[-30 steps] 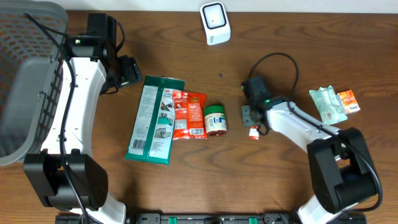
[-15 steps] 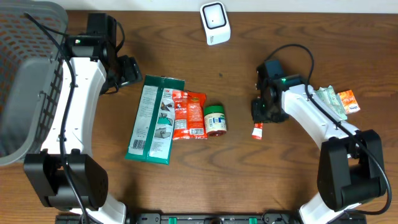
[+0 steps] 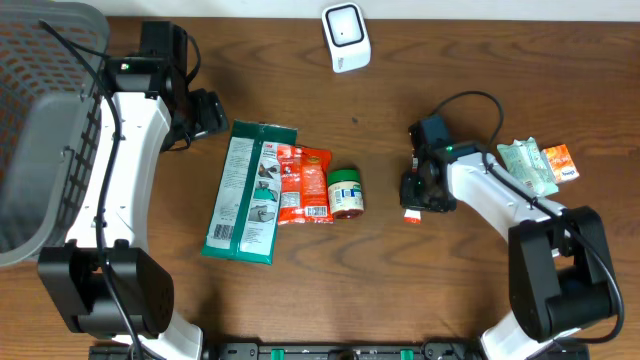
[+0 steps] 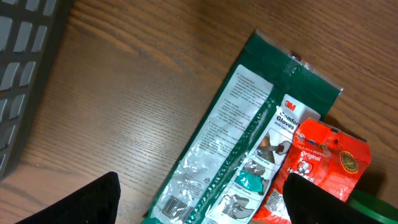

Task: Scan the item barcode
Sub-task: 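Lower the right gripper around the red Nescafe stick beside the jar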

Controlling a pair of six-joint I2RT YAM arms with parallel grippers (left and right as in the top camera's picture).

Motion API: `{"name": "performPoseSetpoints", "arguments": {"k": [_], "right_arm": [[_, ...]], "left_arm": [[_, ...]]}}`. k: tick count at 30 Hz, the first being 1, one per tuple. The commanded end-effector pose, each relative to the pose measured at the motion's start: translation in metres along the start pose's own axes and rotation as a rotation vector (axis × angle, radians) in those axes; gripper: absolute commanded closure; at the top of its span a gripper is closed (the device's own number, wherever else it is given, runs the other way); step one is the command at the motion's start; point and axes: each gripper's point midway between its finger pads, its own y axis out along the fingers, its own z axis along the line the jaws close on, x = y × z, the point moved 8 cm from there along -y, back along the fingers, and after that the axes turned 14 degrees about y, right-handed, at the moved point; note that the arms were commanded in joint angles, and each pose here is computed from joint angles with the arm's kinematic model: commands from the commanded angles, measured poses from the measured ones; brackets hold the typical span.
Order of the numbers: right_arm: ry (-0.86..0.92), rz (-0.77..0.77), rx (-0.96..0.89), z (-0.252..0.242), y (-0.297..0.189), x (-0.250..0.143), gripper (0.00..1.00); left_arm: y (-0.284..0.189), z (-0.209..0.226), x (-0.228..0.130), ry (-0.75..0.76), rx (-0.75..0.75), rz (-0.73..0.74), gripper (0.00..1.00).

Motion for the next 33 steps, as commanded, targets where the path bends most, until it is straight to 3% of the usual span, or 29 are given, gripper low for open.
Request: {"name": "performPoseSetpoints", "arguments": {"k": [1, 11, 16, 19, 26, 33], "right_arm": [[-0.014, -0.042, -0.015, 0.003, 0.006, -0.006, 0.94], [-0.369, -0.153, -0.112, 0.002, 0.004, 0.006, 0.96], [-0.369, -0.187, -0.059, 0.012, -0.001, 0.014, 0.94], [-0.371, -0.162, -0.043, 0.017, -0.014, 0.016, 0.77], [-0.369, -0.086, -0.005, 0.022, -0.028, 0.014, 0.66], [-0.377, -0.058, 0.019, 0.022, -0.019, 0.005, 0.73]], "left_arm": [[-0.006, 0.001, 0.001, 0.009, 0.007, -0.019, 0.16], [-0.006, 0.001, 0.001, 0.009, 0.007, -0.019, 0.16], [-0.006, 0.001, 0.001, 0.009, 0.007, -0.019, 0.16], [-0.006, 0.001, 0.001, 0.009, 0.007, -0.019, 0.16], [-0.006, 0.001, 0.001, 0.009, 0.007, -0.019, 0.16], [-0.006, 0.001, 0.001, 0.009, 0.007, -0.019, 0.16]]}}
